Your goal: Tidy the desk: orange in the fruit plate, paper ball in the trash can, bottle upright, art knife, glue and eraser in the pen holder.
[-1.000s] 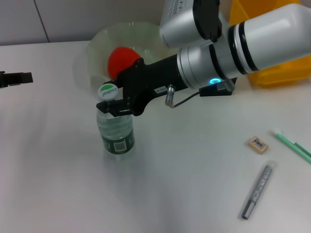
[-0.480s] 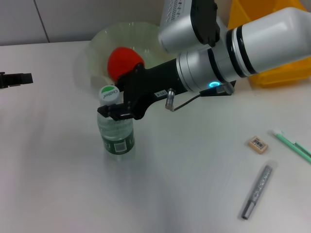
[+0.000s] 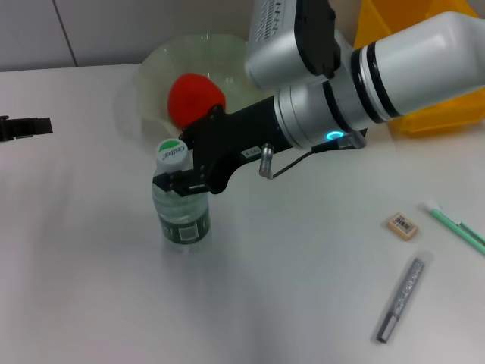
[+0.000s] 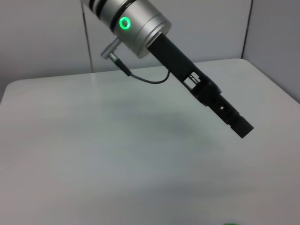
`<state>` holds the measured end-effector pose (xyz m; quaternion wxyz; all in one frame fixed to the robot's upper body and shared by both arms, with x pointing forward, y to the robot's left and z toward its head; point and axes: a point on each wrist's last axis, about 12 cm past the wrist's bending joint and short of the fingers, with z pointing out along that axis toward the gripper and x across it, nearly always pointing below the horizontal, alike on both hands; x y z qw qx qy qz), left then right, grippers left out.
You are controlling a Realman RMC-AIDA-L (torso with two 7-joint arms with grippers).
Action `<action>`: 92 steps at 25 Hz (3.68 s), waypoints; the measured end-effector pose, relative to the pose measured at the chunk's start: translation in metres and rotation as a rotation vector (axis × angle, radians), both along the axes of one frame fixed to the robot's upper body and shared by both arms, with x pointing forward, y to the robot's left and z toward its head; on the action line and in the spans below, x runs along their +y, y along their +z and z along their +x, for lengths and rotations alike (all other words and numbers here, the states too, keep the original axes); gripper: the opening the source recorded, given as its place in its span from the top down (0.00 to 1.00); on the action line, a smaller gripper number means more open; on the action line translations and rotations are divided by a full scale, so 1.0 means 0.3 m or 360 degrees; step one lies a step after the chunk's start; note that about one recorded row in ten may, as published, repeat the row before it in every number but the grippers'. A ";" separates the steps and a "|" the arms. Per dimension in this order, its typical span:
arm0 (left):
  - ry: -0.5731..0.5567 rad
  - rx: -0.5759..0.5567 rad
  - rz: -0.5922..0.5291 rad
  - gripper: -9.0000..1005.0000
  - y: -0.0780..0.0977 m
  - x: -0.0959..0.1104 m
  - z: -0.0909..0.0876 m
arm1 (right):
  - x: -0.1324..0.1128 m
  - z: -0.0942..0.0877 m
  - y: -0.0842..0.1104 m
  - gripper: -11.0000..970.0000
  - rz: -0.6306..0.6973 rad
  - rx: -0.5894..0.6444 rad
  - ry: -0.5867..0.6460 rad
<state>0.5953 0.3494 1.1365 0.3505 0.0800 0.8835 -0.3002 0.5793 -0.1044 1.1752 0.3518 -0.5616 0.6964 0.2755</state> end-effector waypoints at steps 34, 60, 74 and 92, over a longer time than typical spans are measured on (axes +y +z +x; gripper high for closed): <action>-0.0001 0.0010 -0.0007 0.54 -0.006 0.004 -0.008 | 0.025 0.008 0.033 0.46 -0.0079 -0.0028 0.0044; 0.0002 0.0012 -0.0014 0.54 -0.008 0.006 -0.012 | 0.025 0.019 0.025 0.40 -0.0066 0.0016 0.0018; 0.0007 0.0022 -0.0021 0.54 -0.016 0.010 -0.021 | 0.030 0.024 0.020 0.38 -0.0082 0.0045 0.0007; 0.0009 0.0023 -0.0020 0.54 -0.016 0.013 -0.023 | 0.039 0.017 0.078 0.38 -0.0044 -0.0046 0.0036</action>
